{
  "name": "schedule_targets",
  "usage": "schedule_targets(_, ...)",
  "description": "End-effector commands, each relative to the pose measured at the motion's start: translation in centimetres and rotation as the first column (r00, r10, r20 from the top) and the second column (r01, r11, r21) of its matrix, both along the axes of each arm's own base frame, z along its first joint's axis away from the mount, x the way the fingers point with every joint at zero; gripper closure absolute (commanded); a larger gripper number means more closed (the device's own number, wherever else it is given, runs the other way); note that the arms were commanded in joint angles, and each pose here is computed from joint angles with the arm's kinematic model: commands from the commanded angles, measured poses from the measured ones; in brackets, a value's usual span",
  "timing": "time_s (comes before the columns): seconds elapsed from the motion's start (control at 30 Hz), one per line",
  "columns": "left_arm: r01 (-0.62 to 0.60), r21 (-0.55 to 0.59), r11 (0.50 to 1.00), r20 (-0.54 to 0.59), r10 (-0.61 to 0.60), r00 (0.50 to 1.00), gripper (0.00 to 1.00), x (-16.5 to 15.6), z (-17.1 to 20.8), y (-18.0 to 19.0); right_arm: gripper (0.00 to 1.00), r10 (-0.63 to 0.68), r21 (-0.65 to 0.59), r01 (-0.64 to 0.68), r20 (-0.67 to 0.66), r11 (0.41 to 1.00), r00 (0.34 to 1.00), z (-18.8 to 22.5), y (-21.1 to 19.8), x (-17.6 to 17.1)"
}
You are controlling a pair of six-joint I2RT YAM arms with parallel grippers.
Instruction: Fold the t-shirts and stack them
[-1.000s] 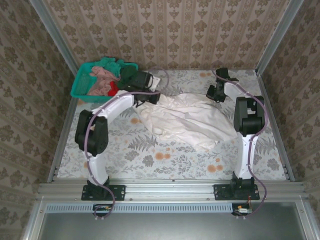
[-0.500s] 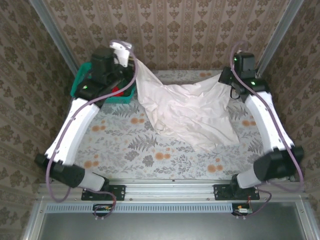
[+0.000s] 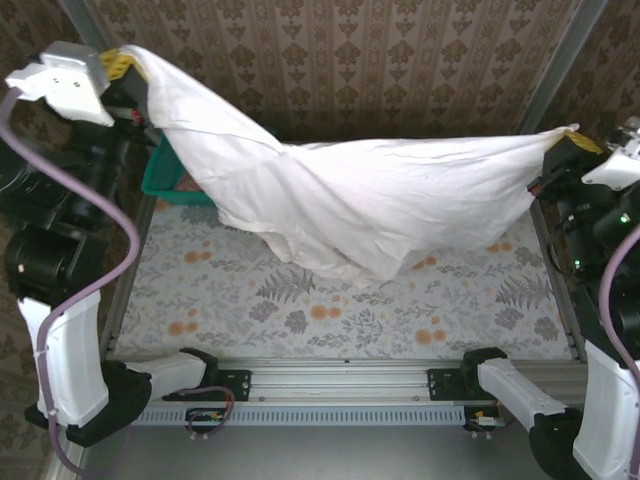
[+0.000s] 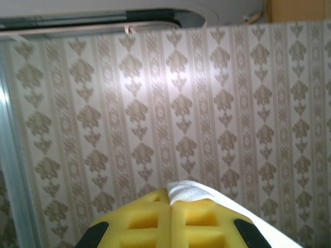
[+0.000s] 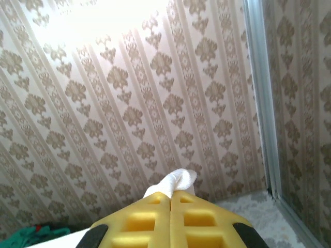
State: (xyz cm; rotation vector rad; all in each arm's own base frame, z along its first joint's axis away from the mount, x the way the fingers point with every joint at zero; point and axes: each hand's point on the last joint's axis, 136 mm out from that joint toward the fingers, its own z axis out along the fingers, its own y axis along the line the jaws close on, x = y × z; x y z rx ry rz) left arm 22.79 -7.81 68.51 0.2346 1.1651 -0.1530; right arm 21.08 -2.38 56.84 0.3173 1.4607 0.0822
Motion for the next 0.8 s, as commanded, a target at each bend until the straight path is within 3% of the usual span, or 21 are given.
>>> schedule_targets(0.0, -0.083, 0.011, 0.997, 0.053, 0.082, 0.995, 1.0, -0.5, 1.4, 1.4, 1.0, -0.05, -0.043, 0.048, -0.04, 0.998, 0.998, -0.5, -0.8, -0.1)
schedule_targets(0.2, -0.156, 0.036, 0.987, 0.04, 0.155, 0.987, 1.0, 2.0, 1.7, 1.4, 1.0, -0.192, -0.089, 0.184, -0.089, 0.979, 0.977, -1.4, -2.9, 1.5)
schedule_targets(0.33, -0.156, 0.081, 0.984, -0.079, 0.163, 0.983, 1.0, 8.9, -2.1, -1.1, 1.0, -0.167, -0.12, 0.141, -0.249, 0.983, 0.954, -6.0, -1.9, 7.5)
schedule_targets(0.47, -0.073, 0.116, 0.991, -0.271, 0.103, 0.957, 1.0, 18.2, -10.2, -5.6, 1.0, -0.142, -0.125, 0.095, -0.445, 0.988, 0.884, -13.6, -0.8, 15.1)
schedule_targets(0.57, -0.038, 0.139, 0.99, -0.399, 0.091, 0.913, 1.0, 25.3, -17.1, -8.6, 1.0, -0.195, -0.154, 0.128, -0.588, 0.98, 0.785, -20.4, -1.4, 20.2)
schedule_targets(0.7, 0.063, 0.171, 0.983, -0.578, 0.048, 0.815, 0.99, 33.6, -27.7, -13.5, 1.0, -0.275, -0.205, 0.184, -0.673, 0.961, 0.687, -26.9, -3.0, 25.1)
schedule_targets(0.77, 0.102, 0.172, 0.98, -0.65, 0.035, 0.759, 0.89, 36.8, -33.1, -15.5, 1.0, -0.289, -0.22, 0.188, -0.715, 0.957, 0.637, -30.2, -3.6, 27.3)
